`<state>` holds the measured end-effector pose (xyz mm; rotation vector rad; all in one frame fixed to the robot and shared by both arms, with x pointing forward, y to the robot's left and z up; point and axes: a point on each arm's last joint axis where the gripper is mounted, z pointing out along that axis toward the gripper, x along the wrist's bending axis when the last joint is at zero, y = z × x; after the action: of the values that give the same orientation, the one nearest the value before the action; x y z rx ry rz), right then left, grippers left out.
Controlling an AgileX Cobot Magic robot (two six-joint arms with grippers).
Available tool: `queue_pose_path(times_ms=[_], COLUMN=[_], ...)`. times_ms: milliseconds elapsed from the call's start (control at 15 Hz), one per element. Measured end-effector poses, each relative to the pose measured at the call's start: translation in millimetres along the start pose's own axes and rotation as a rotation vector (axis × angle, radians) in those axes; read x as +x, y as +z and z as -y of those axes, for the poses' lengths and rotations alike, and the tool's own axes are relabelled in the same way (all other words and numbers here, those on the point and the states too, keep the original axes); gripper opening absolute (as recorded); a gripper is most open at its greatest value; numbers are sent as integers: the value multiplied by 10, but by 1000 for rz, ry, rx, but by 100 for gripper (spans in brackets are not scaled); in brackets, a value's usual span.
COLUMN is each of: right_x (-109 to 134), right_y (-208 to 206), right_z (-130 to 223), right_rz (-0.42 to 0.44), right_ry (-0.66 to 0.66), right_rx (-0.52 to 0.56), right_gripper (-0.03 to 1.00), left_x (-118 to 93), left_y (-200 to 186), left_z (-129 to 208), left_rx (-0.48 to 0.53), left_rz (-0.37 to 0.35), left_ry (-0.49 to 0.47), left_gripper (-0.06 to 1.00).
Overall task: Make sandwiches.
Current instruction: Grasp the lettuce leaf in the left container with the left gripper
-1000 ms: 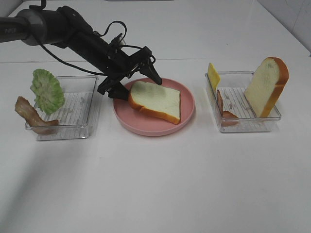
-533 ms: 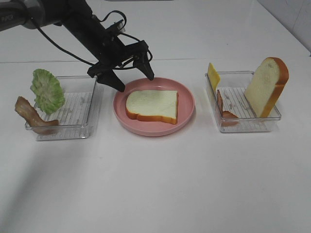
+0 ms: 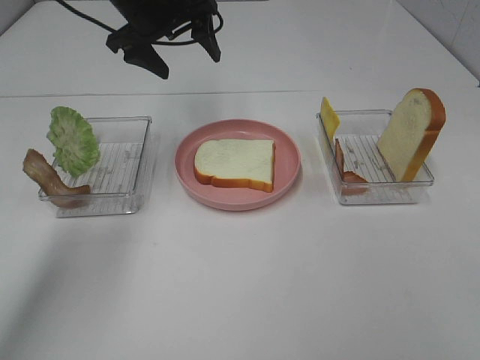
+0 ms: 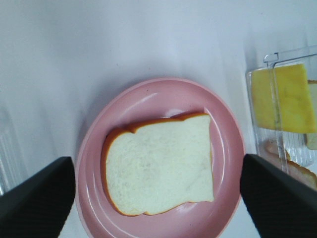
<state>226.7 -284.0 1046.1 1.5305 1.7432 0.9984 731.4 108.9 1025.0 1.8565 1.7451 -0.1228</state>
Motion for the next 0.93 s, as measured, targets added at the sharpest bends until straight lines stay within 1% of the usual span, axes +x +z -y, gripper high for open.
queue_pose_path(times_ms=[133, 200, 267, 333, 467, 533, 600, 667, 800, 867, 933], right_x=[0, 0, 0, 0, 0, 0, 0, 0, 0, 0, 0], right_y=[0, 0, 0, 0, 0, 0, 0, 0, 0, 0, 0], right_z=[0, 0, 0, 0, 0, 0, 0, 0, 0, 0, 0], right_rz=[0, 0, 0, 0, 0, 0, 0, 0, 0, 0, 0], right_ry=[0, 0, 0, 0, 0, 0, 0, 0, 0, 0, 0], right_rx=[0, 0, 0, 0, 0, 0, 0, 0, 0, 0, 0], right_gripper=[76, 76, 76, 76, 76, 76, 76, 76, 76, 76, 76], left_x=[-18, 16, 16, 58, 170, 342, 426, 534, 717, 898, 985], left_y=[-237, -543, -543, -696, -914, -1052, -1112, -1173, -1257, -1291, -1293], left_z=[-49, -116, -116, -125, -86, 16, 66, 109, 169, 211, 231], left_rx=[-47, -110, -110, -131, -143, -121, -109, -97, -81, -64, -53], left_rz=[-19, -40, -40, -65, -130, -222, -256, -282, -305, -325, -334], left_ry=[7, 5, 5, 4, -3, -16, -26, -47, -93, -135, -155], left_gripper=[85, 82, 82, 80, 79, 79, 79, 79, 79, 79, 79])
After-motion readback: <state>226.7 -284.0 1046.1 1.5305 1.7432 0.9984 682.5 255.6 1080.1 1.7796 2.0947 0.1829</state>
